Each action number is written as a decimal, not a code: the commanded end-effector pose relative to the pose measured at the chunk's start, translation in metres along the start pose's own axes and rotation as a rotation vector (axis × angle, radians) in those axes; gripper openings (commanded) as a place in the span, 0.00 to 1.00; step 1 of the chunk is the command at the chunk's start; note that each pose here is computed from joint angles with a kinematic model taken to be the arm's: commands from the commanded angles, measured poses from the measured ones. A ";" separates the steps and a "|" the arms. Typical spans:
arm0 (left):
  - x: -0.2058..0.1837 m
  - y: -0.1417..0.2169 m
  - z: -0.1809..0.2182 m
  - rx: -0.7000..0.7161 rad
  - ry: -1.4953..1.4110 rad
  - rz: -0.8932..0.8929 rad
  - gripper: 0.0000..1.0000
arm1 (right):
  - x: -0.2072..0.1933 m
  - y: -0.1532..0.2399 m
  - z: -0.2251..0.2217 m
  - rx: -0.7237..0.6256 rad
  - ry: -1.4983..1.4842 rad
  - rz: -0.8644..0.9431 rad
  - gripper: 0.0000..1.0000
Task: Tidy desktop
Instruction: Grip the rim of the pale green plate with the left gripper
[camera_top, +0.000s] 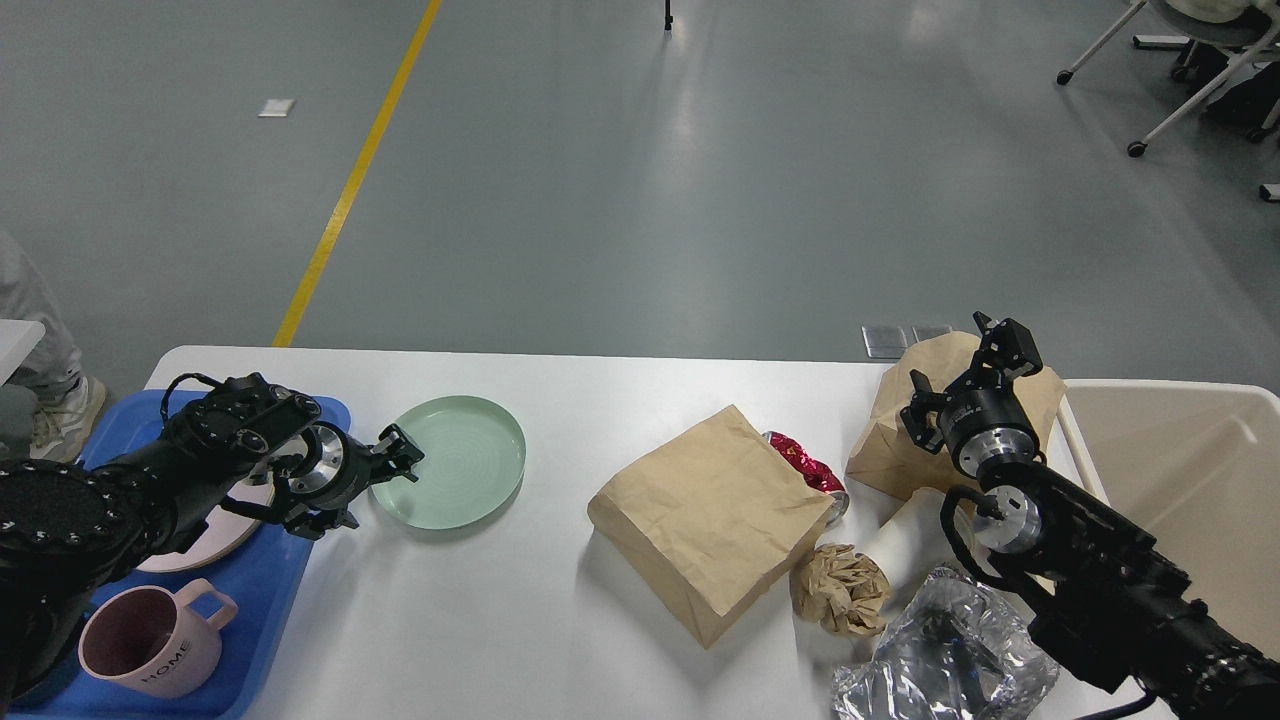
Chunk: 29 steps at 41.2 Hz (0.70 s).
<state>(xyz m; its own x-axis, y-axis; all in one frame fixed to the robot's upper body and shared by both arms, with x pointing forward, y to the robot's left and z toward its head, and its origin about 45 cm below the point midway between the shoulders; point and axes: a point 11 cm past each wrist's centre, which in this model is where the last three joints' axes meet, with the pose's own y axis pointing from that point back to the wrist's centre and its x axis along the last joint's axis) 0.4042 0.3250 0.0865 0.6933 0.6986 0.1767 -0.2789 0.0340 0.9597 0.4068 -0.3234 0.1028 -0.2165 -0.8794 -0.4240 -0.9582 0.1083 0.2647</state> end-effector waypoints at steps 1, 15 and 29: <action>-0.002 -0.002 -0.002 -0.001 0.010 -0.008 0.76 | 0.000 0.000 0.000 0.000 0.001 0.000 1.00; -0.004 -0.002 -0.002 0.001 0.004 -0.023 0.54 | 0.000 0.000 0.000 0.000 0.000 0.000 1.00; -0.004 -0.002 0.000 -0.007 0.006 -0.022 0.49 | 0.000 0.000 0.000 0.000 0.000 0.000 1.00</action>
<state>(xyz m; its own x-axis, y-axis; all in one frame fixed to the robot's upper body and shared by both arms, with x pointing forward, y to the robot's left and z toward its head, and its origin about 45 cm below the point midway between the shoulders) 0.4010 0.3223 0.0837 0.6978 0.6999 0.1525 -0.2638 0.0531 0.9631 0.4068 -0.3234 0.1029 -0.2163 -0.8795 -0.4239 -0.9583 0.1081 0.2646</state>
